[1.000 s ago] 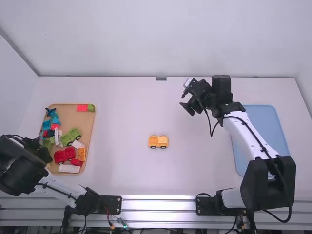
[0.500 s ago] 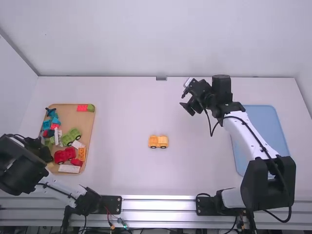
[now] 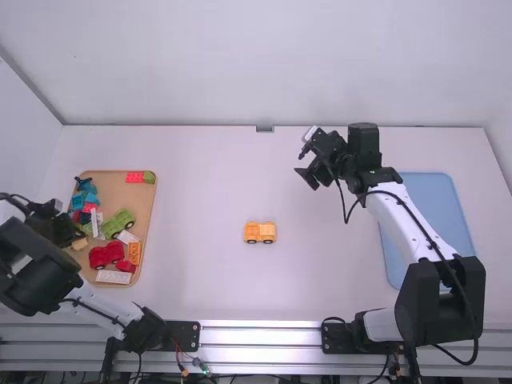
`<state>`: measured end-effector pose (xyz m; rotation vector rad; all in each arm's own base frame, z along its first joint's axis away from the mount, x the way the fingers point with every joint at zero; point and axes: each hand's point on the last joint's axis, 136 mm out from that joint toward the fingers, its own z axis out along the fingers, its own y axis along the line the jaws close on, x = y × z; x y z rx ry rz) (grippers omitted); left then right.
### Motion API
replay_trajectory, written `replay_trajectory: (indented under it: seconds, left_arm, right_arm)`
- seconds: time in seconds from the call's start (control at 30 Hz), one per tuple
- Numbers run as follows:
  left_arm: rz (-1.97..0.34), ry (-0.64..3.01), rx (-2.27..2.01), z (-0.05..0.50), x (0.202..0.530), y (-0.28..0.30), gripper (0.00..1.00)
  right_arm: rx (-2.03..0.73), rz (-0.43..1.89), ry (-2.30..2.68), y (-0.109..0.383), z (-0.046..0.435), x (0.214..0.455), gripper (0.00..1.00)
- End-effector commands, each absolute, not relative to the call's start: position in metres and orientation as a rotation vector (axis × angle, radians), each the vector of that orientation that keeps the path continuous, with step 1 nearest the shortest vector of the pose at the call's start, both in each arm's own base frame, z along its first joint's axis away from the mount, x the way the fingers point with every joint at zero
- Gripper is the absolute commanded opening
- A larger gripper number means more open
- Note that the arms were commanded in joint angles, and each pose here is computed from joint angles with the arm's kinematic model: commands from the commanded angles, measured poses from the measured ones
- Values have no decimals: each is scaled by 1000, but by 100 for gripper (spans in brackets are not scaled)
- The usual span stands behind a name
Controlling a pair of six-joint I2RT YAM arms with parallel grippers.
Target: Assemble lego blocks to make yellow taxi
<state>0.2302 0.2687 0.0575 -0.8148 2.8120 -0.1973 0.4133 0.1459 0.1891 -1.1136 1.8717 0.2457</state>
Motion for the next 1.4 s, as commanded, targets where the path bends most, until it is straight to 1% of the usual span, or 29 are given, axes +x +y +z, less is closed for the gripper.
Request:
replay_trajectory:
  seconds: [0.0, 0.13, 0.23, 0.33, 0.4, 0.43, 0.53, 0.6, 0.63, 0.73, 0.83, 1.0, 1.13, 1.23, 1.37]
  left_arm:
    - [-194, 2832, -663, 69, 259, 243, 2]
    - [-93, 2908, -397, 73, 294, 206, 2]
    - [-91, 2898, 112, 76, 333, 152, 2]
    - [-113, 2810, 527, 79, 358, 101, 2]
    - [-92, 2761, 713, 79, 369, 75, 2]
    - [-73, 2724, 820, 80, 377, 53, 2]
    - [-65, 2651, 992, 81, 385, 17, 2]
    - [-85, 2546, 1244, 79, 383, -20, 2]
    - [-86, 2540, 1263, 79, 383, -22, 2]
    - [-119, 2417, 1591, 66, 367, -59, 2]
    - [-151, 2371, 1724, 55, 357, -76, 2]
    - [-170, 2312, 1833, 29, 347, -89, 2]
    - [-184, 2282, 1892, 11, 332, -103, 1]
    - [-207, 2290, 1917, 3, 318, -115, 2]
    - [-138, 2250, 1975, -4, 316, -124, 1]
  right_arm:
    - [-1084, 270, 1841, 150, 208, 417, 99]
    - [-1103, 331, 1817, 158, 210, 411, 99]
    - [-1113, 368, 1801, 161, 212, 408, 99]
    - [-1120, 422, 1790, 168, 213, 402, 99]
    - [-1082, 469, 1806, 169, 215, 401, 99]
    - [-1047, 494, 1826, 168, 216, 402, 99]
    - [-1010, 537, 1854, 169, 216, 400, 99]
    - [-990, 558, 1881, 169, 213, 398, 99]
    - [-991, 559, 1882, 169, 213, 398, 99]
    - [-989, 578, 1921, 169, 207, 392, 99]
    - [-982, 586, 1946, 167, 204, 389, 99]
    - [-978, 566, 1923, 165, 206, 380, 99]
    - [-873, 493, 1926, 153, 210, 380, 99]
    - [-826, 451, 1904, 147, 213, 375, 98]
    - [-823, 441, 1893, 145, 208, 369, 99]
